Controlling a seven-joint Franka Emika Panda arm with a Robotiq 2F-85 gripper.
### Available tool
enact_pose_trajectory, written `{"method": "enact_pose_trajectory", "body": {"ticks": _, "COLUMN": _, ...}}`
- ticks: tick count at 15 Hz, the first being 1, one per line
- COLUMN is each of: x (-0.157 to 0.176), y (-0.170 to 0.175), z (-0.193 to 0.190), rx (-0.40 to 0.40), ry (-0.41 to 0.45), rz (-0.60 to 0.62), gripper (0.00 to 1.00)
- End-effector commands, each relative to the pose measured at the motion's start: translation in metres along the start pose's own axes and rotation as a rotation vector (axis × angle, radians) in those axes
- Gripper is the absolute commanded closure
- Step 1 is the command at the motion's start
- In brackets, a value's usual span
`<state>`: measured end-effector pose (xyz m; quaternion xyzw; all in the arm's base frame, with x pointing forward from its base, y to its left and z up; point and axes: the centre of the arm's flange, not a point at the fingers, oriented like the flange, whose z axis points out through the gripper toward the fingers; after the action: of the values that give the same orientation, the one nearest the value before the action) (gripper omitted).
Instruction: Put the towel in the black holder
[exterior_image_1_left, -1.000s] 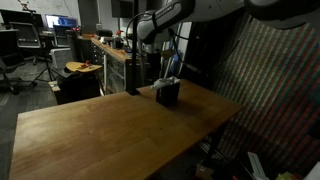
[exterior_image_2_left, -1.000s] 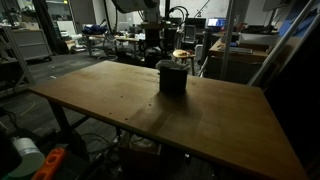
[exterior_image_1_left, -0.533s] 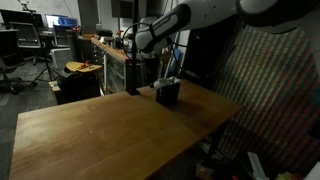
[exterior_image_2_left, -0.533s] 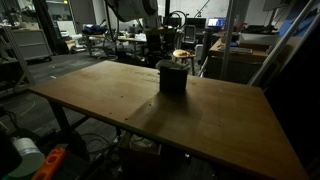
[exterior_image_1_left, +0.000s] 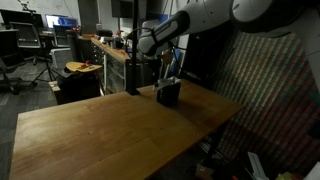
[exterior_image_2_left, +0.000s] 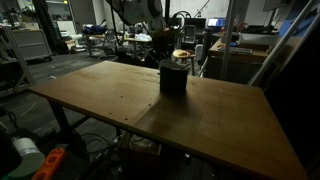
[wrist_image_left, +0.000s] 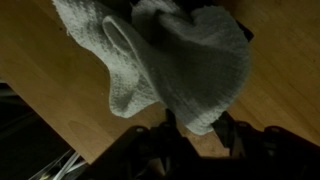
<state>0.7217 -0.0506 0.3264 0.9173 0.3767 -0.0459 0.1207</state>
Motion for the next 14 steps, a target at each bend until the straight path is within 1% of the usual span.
{"method": "enact_pose_trajectory", "body": {"ticks": 1, "x": 0.000, "y": 0.018, "z": -0.015, "rx": -0.047, "ry": 0.015, "rz": 0.003, "gripper": 0.86}}
{"method": "enact_pose_trajectory", "body": {"ticks": 2, "x": -0.001, "y": 0.020, "z": -0.018, "rx": -0.051, "ry": 0.016, "rz": 0.006, "gripper": 0.95}}
{"method": "enact_pose_trajectory", "body": {"ticks": 3, "x": -0.002, "y": 0.021, "z": -0.021, "rx": -0.052, "ry": 0.022, "rz": 0.011, "gripper": 0.98}}
{"method": "enact_pose_trajectory", "body": {"ticks": 4, "x": -0.002, "y": 0.022, "z": -0.024, "rx": -0.059, "ry": 0.024, "rz": 0.015, "gripper": 1.00}}
{"method": "enact_pose_trajectory", "body": {"ticks": 9, "x": -0.015, "y": 0.034, "z": -0.043, "rx": -0.092, "ry": 0.028, "rz": 0.051, "gripper": 0.98}}
{"method": "enact_pose_trajectory", "body": {"ticks": 14, "x": -0.039, "y": 0.055, "z": -0.055, "rx": -0.118, "ry": 0.016, "rz": 0.135, "gripper": 0.98}}
